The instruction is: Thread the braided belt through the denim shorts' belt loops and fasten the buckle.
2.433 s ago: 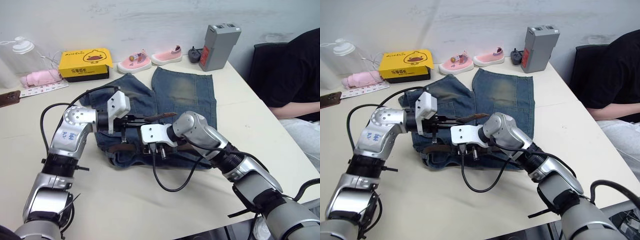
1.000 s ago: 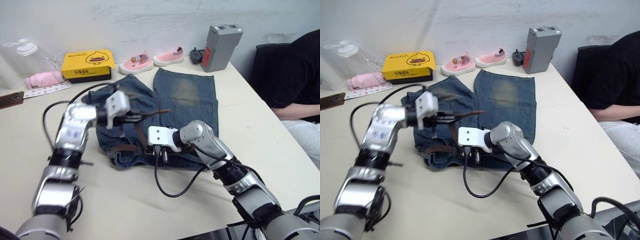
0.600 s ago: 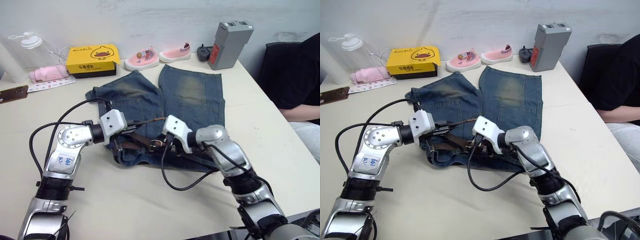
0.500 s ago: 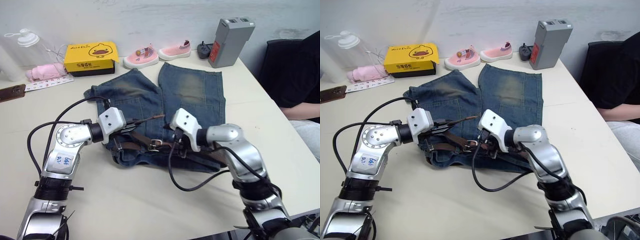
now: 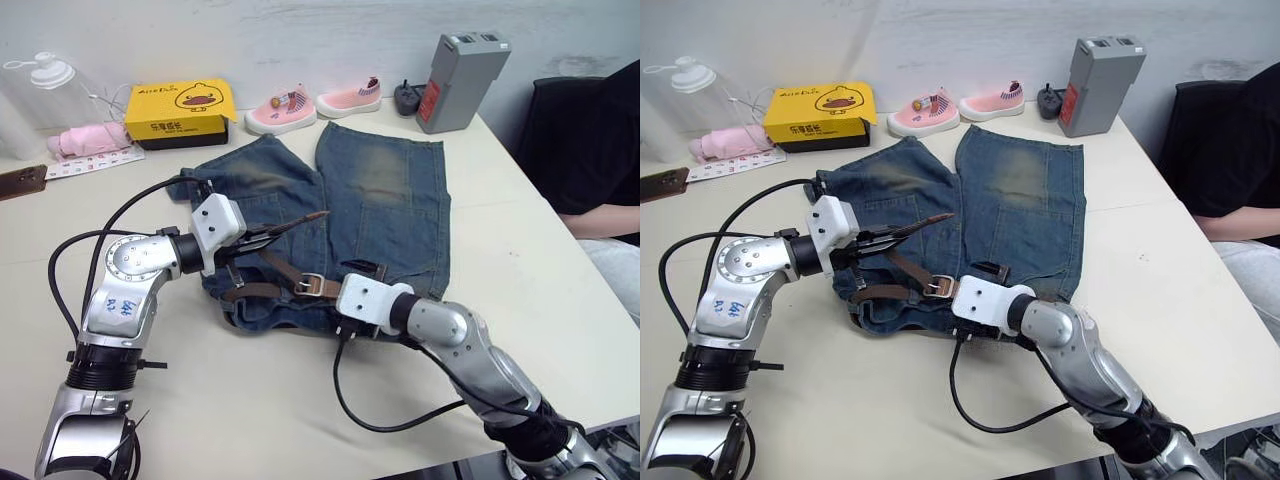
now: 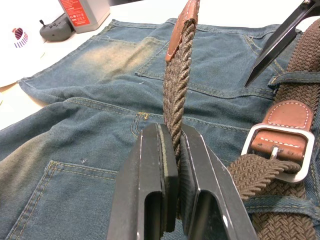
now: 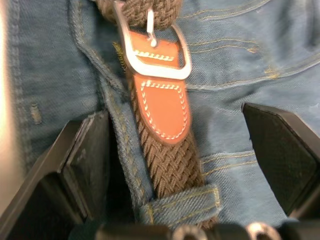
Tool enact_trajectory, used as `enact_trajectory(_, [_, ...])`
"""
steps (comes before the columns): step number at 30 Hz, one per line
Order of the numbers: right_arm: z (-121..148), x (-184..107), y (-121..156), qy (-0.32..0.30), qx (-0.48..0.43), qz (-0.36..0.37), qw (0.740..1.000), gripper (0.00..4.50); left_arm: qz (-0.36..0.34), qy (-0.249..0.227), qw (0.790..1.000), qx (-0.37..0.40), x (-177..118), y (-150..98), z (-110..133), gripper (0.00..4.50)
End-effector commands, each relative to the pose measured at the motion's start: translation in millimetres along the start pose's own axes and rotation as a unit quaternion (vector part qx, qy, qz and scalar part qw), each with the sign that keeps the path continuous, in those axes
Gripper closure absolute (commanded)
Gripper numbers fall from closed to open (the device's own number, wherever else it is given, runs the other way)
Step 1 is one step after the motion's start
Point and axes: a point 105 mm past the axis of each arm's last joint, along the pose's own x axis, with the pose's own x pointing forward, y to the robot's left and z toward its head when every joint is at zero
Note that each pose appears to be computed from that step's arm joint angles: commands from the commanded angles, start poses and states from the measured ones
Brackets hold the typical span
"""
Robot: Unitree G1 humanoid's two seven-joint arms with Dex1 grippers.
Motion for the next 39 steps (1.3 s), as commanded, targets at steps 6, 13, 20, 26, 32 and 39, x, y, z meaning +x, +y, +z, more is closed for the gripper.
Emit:
enact_trajectory(6, [8.9, 1.7, -2.3, -0.017, -0.030, -0.039, 0.999, 1.65, 0.005, -0.020, 1.000, 0.017, -0.9, 4.2, 15.0, 4.50])
enact_trajectory(13, [10.4, 6.6, -8.5, -0.014, -0.024, -0.060, 0.998, 4.44, 0.000, -0.003, 1.000, 0.022, -2.3, 1.0, 9.8, 4.50])
enact_trajectory(20, [14.4, 7.2, -29.2, -0.013, -0.058, -0.107, 0.992, 4.49, -0.048, 0.095, 0.991, 0.081, -6.6, -13.4, -21.9, 4.50])
enact_trajectory(26, [14.5, 8.9, -31.6, -0.015, -0.071, -0.111, 0.991, 4.49, -0.048, 0.105, 0.990, 0.083, -5.5, -8.7, -22.2, 4.50])
enact_trajectory(32, [12.4, 8.7, -29.7, -0.013, -0.067, -0.109, 0.992, 4.49, -0.058, 0.114, 0.987, 0.099, -7.7, -6.2, -23.3, 4.50])
enact_trajectory(39, [11.8, 9.8, -28.0, -0.011, -0.067, -0.106, 0.992, 4.49, -0.073, 0.130, 0.983, 0.111, -13.5, -1.0, -24.4, 4.50])
